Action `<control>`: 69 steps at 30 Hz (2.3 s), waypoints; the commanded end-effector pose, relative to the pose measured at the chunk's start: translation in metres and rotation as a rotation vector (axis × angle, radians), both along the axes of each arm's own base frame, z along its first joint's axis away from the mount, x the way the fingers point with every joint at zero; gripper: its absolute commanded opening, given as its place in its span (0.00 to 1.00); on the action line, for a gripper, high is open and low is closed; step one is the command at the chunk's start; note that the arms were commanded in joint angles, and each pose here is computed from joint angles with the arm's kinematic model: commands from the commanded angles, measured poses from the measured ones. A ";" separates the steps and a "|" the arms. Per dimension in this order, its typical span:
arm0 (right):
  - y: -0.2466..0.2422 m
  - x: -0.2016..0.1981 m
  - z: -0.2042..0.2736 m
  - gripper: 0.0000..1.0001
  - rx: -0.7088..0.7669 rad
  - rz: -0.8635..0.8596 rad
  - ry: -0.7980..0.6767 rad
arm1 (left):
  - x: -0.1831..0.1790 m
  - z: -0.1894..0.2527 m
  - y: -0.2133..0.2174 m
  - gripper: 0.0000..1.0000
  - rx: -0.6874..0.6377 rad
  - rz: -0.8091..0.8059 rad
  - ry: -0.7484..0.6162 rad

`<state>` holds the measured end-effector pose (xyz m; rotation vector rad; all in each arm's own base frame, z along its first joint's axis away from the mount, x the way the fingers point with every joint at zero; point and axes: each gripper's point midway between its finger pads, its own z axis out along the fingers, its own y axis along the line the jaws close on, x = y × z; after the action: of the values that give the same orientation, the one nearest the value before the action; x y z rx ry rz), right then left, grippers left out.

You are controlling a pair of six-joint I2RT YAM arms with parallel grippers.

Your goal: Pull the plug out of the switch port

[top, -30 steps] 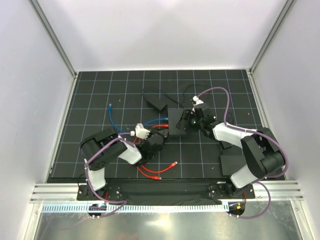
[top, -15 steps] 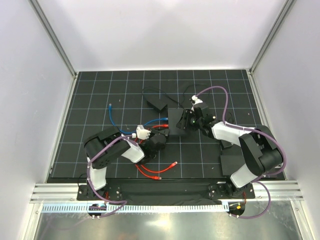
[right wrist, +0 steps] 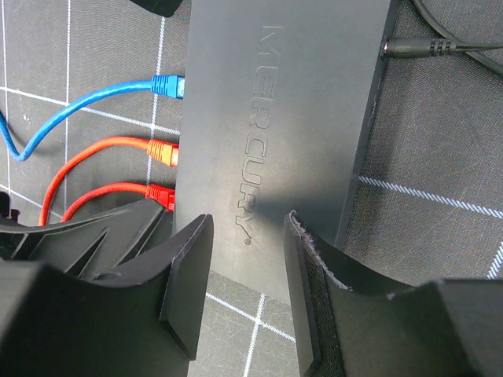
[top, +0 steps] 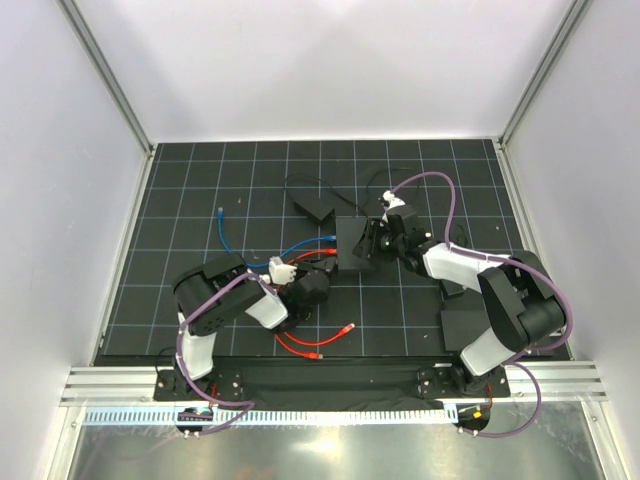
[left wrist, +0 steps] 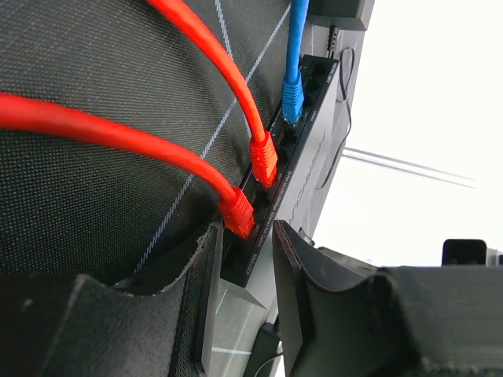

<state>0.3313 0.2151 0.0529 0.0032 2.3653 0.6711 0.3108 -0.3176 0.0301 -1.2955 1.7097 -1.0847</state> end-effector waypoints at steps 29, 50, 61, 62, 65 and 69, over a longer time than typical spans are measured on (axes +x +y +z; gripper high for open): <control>-0.004 0.000 -0.018 0.44 -0.067 0.012 0.049 | -0.002 -0.031 0.008 0.21 0.076 0.016 0.025; 0.006 0.007 -0.022 0.40 -0.072 0.063 0.075 | -0.009 -0.047 0.018 0.00 0.089 0.011 0.025; 0.038 0.008 -0.012 0.33 -0.118 0.191 0.062 | -0.011 -0.046 0.015 0.00 0.118 -0.021 0.014; 0.041 0.007 -0.012 0.31 -0.111 0.207 0.062 | -0.011 -0.047 0.017 0.00 0.121 -0.020 0.015; 0.051 0.008 -0.015 0.26 -0.112 0.234 0.065 | -0.012 -0.050 0.019 0.00 0.119 -0.018 0.017; 0.060 0.008 -0.022 0.20 -0.126 0.252 0.057 | -0.013 -0.051 0.021 0.00 0.115 -0.016 0.018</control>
<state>0.3477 0.2726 0.0465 -0.2757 2.4389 0.6823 0.3128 -0.3185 0.0232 -1.2955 1.6412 -1.1710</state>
